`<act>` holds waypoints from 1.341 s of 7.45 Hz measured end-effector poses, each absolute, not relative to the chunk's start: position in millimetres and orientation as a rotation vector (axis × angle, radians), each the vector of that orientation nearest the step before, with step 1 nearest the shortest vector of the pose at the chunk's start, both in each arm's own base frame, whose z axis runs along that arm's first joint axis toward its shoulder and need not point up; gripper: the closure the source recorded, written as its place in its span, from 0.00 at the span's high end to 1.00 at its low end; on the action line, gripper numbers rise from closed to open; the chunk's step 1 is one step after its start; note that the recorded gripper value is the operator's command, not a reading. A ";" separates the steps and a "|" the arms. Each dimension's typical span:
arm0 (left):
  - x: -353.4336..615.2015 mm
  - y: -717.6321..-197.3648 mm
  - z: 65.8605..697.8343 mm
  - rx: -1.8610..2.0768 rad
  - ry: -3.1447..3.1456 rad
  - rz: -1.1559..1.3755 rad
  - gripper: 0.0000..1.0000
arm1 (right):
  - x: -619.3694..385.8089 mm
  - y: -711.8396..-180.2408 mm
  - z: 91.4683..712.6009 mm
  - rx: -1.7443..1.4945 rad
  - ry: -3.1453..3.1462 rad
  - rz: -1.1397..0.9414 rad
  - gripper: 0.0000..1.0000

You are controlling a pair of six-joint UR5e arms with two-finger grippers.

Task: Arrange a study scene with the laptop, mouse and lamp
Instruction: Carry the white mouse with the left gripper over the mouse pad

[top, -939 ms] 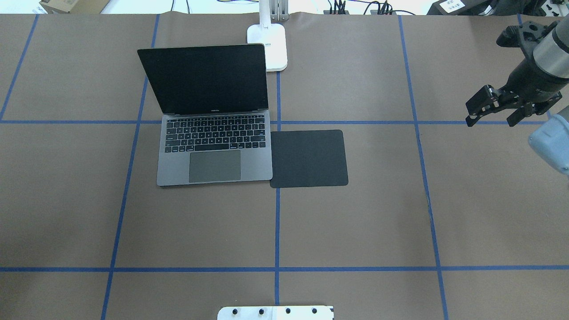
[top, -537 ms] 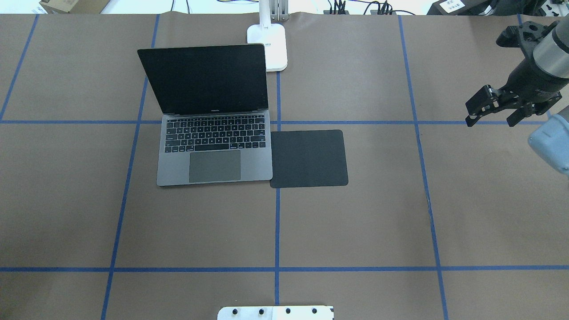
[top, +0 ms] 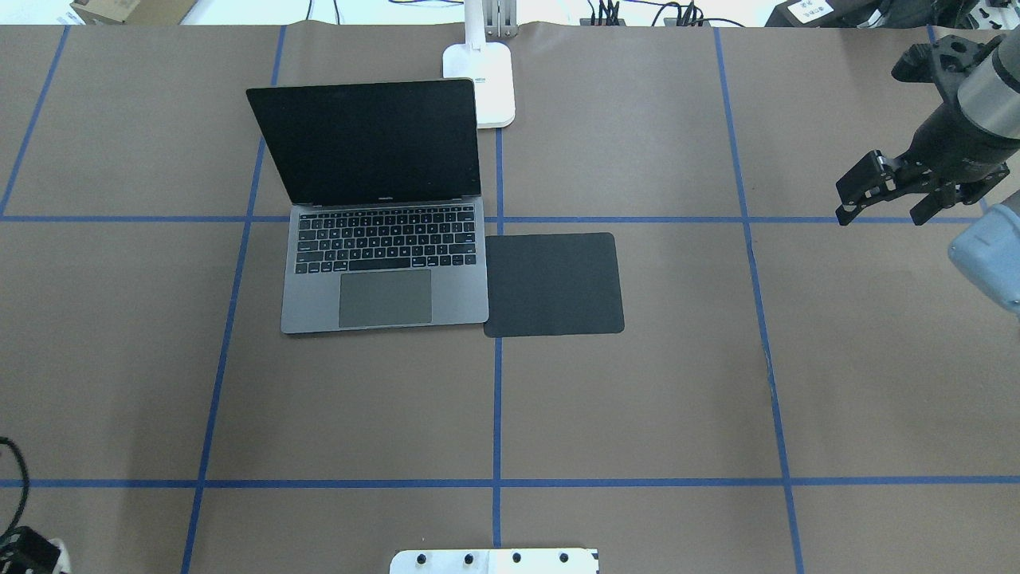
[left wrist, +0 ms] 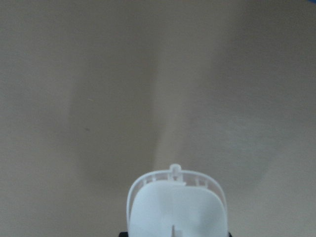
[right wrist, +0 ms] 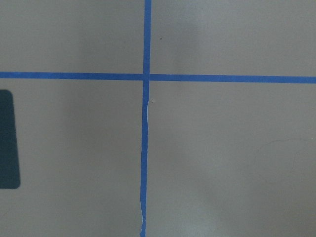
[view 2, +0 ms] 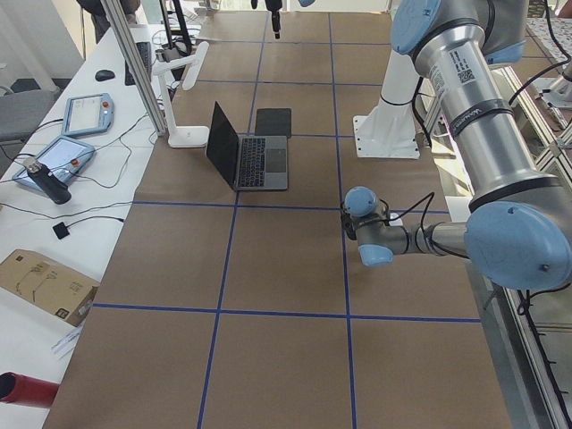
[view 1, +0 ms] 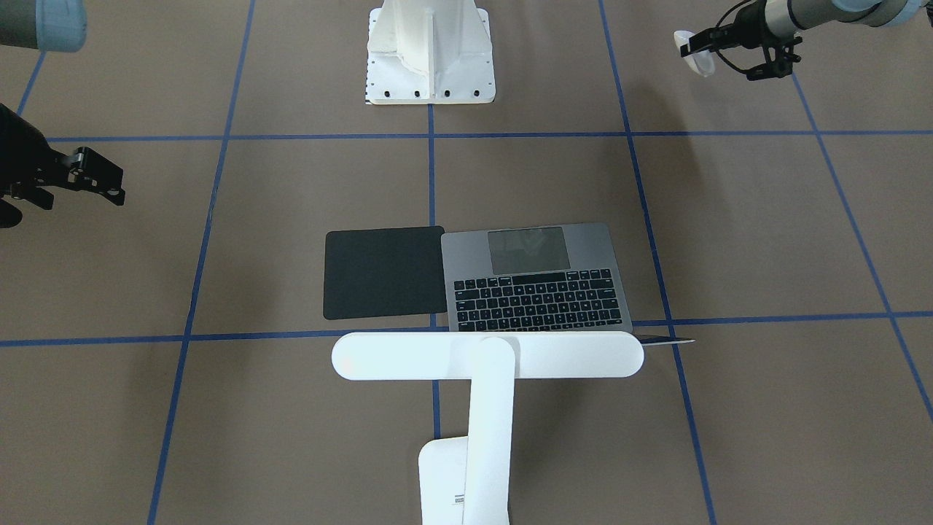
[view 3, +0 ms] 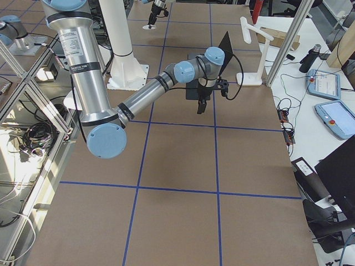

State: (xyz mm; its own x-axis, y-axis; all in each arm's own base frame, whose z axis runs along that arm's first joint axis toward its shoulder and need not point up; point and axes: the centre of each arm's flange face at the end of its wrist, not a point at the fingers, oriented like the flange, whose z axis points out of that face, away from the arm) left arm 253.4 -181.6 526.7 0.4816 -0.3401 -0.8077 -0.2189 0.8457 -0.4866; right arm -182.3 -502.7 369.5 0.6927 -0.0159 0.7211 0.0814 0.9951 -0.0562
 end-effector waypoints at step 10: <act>578.0 -490.9 75.8 -0.362 0.993 -0.300 0.18 | -179.6 -507.7 389.5 -0.094 -0.754 -0.037 1.00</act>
